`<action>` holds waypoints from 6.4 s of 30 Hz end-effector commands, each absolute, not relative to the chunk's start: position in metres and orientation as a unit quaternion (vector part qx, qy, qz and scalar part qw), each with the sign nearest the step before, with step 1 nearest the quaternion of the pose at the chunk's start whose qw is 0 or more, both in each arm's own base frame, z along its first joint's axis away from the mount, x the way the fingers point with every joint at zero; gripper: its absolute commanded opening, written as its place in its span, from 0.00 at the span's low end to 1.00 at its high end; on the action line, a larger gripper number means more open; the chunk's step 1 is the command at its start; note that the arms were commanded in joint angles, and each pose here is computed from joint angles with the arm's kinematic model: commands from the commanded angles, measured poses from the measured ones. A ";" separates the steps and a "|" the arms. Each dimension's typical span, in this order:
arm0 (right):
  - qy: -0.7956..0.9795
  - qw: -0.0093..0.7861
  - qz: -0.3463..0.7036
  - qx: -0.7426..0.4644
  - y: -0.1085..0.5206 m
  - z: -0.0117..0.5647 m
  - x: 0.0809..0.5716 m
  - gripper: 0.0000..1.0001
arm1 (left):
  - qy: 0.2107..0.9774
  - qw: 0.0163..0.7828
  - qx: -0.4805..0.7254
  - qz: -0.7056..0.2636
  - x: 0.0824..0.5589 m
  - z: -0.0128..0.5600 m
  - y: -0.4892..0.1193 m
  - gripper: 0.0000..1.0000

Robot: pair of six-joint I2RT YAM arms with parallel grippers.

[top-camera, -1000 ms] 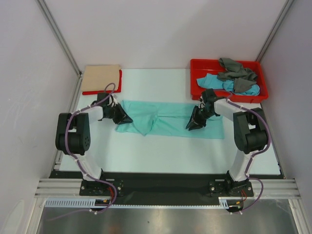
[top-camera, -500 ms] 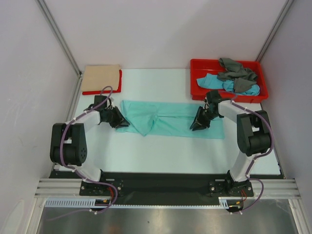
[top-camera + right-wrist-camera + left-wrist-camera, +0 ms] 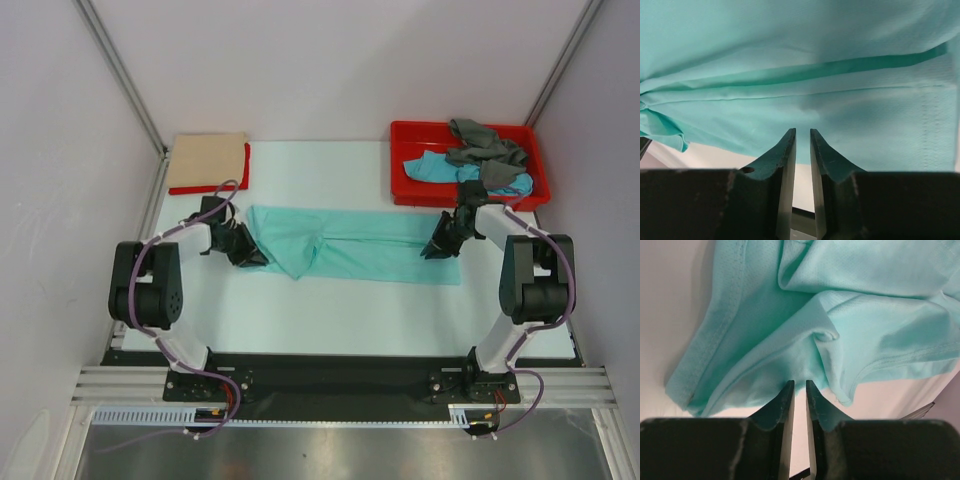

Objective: Fold and stack the t-shirts
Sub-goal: Fold the tshirt

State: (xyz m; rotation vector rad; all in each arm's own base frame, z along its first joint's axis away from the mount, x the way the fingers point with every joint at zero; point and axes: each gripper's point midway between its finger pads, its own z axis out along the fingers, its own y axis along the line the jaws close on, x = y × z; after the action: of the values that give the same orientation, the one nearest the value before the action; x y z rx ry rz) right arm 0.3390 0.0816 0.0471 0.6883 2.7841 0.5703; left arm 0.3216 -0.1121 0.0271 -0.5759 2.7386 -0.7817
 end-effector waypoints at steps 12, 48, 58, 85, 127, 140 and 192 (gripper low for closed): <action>0.959 0.109 0.149 0.214 0.049 0.016 0.343 0.20 | 0.941 0.161 -0.173 -0.240 0.329 0.045 -0.103 0.24; 0.966 0.074 0.148 0.200 0.051 -0.003 0.333 0.17 | 0.881 0.234 -0.178 -0.370 0.417 0.059 -0.122 0.11; 0.963 0.089 0.159 0.196 0.055 0.015 0.338 0.18 | 0.858 0.265 -0.197 -0.394 0.396 0.085 -0.114 0.23; 0.884 0.038 0.444 0.143 0.351 0.097 0.390 0.41 | 0.921 0.203 -0.176 -0.280 0.347 0.055 -0.125 0.60; 0.956 0.050 0.289 0.003 0.330 0.047 0.353 0.20 | 0.928 0.183 -0.124 -0.300 0.345 0.045 -0.133 0.54; 0.928 0.052 0.366 0.043 0.353 0.060 0.379 0.41 | 0.924 0.179 -0.124 -0.315 0.360 0.042 -0.139 0.57; 0.905 0.034 0.417 0.077 0.354 0.050 0.397 0.12 | 0.902 0.214 -0.131 -0.352 0.395 0.068 -0.125 0.50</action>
State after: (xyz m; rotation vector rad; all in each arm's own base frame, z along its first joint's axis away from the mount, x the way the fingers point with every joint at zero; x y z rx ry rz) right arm 0.3978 0.3467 0.0405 0.2825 2.8098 1.2339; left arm 0.3961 -0.1209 0.0503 -0.4304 2.5533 -0.9313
